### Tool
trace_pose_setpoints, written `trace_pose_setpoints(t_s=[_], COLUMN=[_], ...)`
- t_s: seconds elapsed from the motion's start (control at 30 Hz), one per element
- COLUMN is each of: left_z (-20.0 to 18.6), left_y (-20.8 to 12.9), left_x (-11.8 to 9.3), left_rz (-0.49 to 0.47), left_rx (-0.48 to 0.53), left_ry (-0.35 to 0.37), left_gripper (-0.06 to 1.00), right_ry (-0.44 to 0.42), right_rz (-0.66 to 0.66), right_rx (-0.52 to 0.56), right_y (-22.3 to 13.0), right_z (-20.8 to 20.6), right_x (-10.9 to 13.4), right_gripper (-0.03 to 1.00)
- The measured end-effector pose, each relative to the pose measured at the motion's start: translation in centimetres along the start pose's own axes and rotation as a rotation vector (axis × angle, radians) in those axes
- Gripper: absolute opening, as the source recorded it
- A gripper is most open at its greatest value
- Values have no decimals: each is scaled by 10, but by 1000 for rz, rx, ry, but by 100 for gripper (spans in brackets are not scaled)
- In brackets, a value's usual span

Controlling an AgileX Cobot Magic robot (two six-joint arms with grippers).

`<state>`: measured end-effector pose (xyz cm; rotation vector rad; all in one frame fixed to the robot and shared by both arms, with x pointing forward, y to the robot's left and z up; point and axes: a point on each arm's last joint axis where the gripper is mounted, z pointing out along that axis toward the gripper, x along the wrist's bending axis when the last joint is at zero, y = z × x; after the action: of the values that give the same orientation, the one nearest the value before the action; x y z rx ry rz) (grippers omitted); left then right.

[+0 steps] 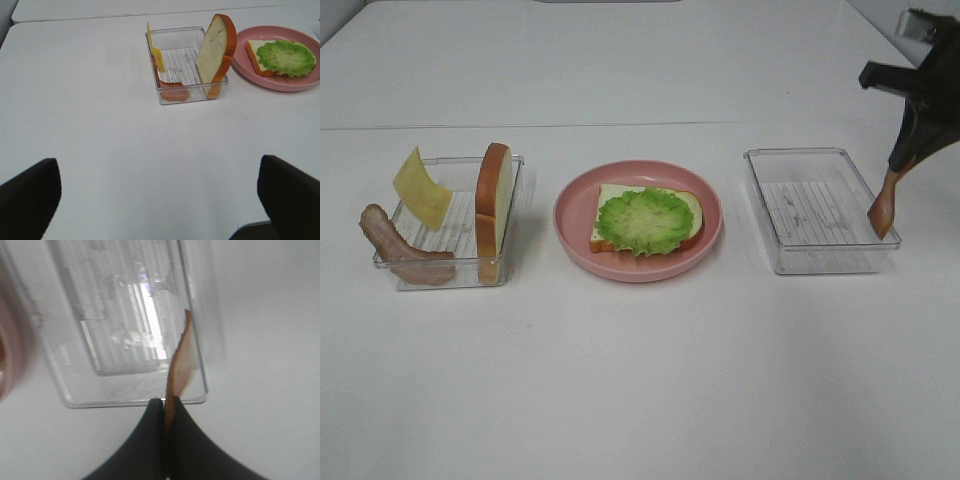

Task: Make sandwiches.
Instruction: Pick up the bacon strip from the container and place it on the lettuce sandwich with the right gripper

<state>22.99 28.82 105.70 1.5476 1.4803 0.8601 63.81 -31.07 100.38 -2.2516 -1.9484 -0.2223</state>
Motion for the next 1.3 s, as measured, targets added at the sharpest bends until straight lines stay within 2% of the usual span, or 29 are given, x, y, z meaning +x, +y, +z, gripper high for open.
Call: trace_pose_setpoints(t_s=[0.13,0.23,0.27,0.33,0.37,0.4,0.47,0.5,0.57,0.67,0.73,0.83,1.1,1.3], left_z=[0,0,0,0,0,0,0,0,0,0,0,0,0,0], left_y=[0,0,0,0,0,0,0,0,0,0,0,0,0,0], left_x=[0,0,0,0,0,0,0,0,0,0,0,0,0,0], left_rz=[0,0,0,0,0,0,0,0,0,0,0,0,0,0], left_rx=[0,0,0,0,0,0,0,0,0,0,0,0,0,0], left_ry=[0,0,0,0,0,0,0,0,0,0,0,0,0,0], left_gripper=[99,99,99,99,99,99,99,99,99,99,99,99,99,99], right_ry=[84,94,102,103,117,117,160,160,215,229,265,269,336,355], right_rz=[-16,-42,-80,-92,-136,-136,-188,-188,-237,-241,-262,-270,-341,-352], right_rx=[-80,-104,-109,-110,-106,-106,-126,-126,-160,-168,-153,-142,-119,-97], right_y=[-10,-14,-17,-19,-22,-22,-25,-25,-30,-30,-32,-33,-22,-19], right_z=[-29,-36,-36,-35,-29,-29,-22,-22,-13,-11,6,10,30,34], right_x=[18,29,44,51,71,71,100,100,132,137,159,164,210,220], right_gripper=[2,2,2,2,2,2,2,2,2,2,2,2,2,2])
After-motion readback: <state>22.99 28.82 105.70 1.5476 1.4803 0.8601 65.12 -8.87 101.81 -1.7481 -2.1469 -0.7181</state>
